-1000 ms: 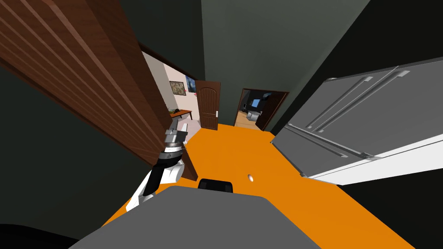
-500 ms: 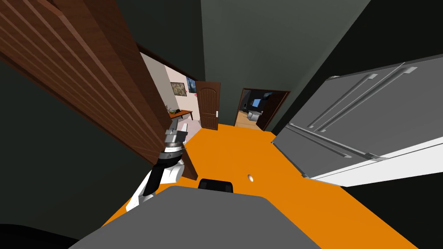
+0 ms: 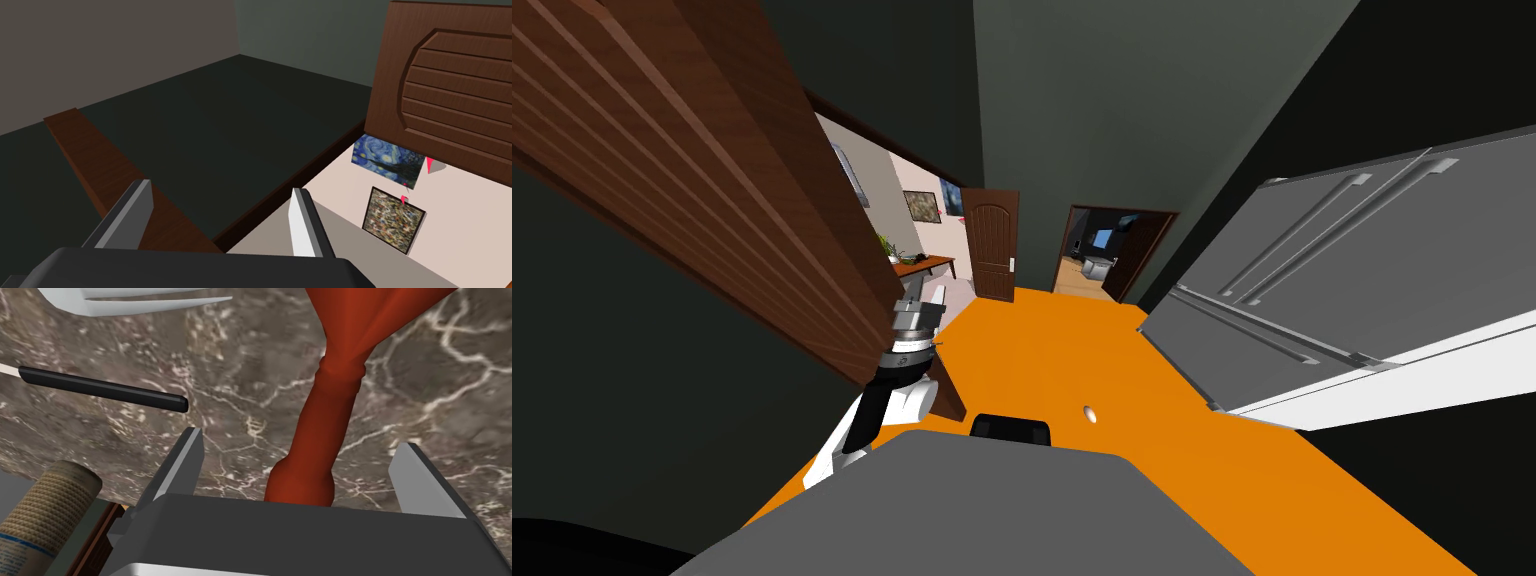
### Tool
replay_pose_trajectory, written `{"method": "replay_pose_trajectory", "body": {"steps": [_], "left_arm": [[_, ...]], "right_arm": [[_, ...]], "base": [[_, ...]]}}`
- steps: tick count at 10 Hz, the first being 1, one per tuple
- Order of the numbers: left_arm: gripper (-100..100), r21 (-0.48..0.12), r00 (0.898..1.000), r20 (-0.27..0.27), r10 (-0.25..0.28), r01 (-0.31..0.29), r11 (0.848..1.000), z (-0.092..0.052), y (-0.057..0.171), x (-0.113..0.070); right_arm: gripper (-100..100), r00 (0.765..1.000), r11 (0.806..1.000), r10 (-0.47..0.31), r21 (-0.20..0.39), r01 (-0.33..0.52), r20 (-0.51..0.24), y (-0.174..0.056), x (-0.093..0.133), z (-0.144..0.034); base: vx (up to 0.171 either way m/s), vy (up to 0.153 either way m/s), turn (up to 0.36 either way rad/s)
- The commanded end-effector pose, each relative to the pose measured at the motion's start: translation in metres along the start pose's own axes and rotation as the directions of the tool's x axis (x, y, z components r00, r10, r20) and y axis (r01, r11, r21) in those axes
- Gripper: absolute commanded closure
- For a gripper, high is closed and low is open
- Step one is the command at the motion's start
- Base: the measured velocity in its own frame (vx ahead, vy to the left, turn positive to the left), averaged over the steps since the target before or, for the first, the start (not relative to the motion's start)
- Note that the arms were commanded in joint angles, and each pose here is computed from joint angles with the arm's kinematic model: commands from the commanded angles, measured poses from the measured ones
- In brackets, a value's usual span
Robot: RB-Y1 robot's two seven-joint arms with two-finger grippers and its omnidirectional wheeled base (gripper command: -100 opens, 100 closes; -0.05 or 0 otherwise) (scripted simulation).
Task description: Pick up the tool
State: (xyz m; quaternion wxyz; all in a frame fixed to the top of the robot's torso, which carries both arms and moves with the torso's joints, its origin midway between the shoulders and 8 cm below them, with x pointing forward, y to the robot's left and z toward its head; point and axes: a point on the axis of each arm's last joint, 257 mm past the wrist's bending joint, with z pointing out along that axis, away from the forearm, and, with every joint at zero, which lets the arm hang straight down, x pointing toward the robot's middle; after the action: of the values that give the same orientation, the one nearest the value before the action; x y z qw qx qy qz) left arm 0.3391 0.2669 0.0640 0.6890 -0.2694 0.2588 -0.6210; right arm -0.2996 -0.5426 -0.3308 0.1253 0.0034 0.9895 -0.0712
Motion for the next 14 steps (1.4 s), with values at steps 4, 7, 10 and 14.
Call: {"method": "replay_pose_trajectory", "body": {"steps": [4,7,10,14], "left_arm": [[0,0.0,1.0,0.0,0.0,0.0,1.0,0.0,0.0,0.0],[0,0.0,1.0,0.0,0.0,0.0,1.0,0.0,0.0,0.0],[0,0.0,1.0,0.0,0.0,0.0,1.0,0.0,0.0,0.0],[0,0.0,1.0,0.0,0.0,0.0,1.0,0.0,0.0,0.0]], "right_arm": [[-100,1.0,1.0,-0.011,-0.006,0.011,0.003,0.008,0.012,0.008],[100,1.0,1.0,-0.012,-0.006,0.012,0.003,0.009,0.014,0.01],[100,1.0,1.0,-0.011,-0.006,0.011,0.003,0.01,0.014,0.009],[100,1.0,1.0,-0.004,-0.002,0.004,0.001,0.002,0.004,0.003]], "base": [[0.038,-0.019,-0.034],[0.011,-0.007,-0.02],[0.0,0.0,0.0],[-0.018,0.014,0.045]]}}
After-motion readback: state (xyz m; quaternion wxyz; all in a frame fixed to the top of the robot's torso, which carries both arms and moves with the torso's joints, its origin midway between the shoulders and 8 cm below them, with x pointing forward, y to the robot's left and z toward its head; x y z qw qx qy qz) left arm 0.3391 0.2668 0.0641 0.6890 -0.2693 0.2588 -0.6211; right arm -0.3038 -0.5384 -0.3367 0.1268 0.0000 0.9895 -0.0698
